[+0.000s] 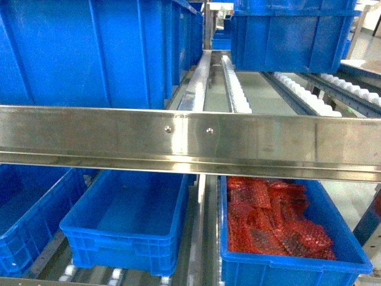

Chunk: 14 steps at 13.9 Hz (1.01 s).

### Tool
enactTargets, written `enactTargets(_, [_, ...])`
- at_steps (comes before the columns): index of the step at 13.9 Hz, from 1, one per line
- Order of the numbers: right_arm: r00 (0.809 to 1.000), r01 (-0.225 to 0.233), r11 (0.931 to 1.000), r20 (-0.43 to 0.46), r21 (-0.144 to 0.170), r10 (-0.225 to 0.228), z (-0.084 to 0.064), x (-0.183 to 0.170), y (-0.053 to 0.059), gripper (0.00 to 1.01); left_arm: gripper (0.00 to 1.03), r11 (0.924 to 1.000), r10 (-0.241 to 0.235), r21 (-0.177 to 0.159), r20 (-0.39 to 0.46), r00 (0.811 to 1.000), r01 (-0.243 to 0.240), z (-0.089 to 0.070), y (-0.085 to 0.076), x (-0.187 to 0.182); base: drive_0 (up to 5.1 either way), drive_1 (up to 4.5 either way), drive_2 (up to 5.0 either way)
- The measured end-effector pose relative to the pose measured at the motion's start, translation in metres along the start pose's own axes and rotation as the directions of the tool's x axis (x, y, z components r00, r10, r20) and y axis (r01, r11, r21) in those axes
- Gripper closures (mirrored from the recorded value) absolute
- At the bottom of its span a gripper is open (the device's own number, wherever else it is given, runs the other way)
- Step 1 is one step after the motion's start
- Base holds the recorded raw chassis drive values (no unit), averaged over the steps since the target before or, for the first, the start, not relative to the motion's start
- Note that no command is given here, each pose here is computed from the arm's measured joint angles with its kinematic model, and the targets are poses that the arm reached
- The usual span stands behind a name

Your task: Pick blue part to blue bin on bottom shelf

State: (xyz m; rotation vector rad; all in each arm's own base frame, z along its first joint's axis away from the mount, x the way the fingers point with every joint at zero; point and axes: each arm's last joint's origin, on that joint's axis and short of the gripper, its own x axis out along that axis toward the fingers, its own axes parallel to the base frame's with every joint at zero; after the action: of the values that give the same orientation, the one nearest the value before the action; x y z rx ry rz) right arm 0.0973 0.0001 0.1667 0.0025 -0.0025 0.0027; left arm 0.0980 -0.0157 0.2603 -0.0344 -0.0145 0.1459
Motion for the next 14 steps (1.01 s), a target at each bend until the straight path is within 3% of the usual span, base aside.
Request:
enactTargets(13, [1.000, 0.003, 1.0000, -0.001, 0.000, -0.003, -0.0001, 0.0000, -0.0001, 0.03, 0.60, 1.0000, 0.000, 0.000, 0.000, 1.000, 0.000, 0.0000, 0.0000, 0.0001, -4.9, 2.51, 2.5])
enactTargets(14, [1.000, 0.003, 1.0000, -0.001, 0.001, -0.003, -0.0001, 0.0000, -0.0001, 0.03, 0.60, 1.0000, 0.000, 0.000, -0.001, 1.000, 0.000, -0.0001, 0.0000, 0.0001, 0.0, 0.00, 0.0])
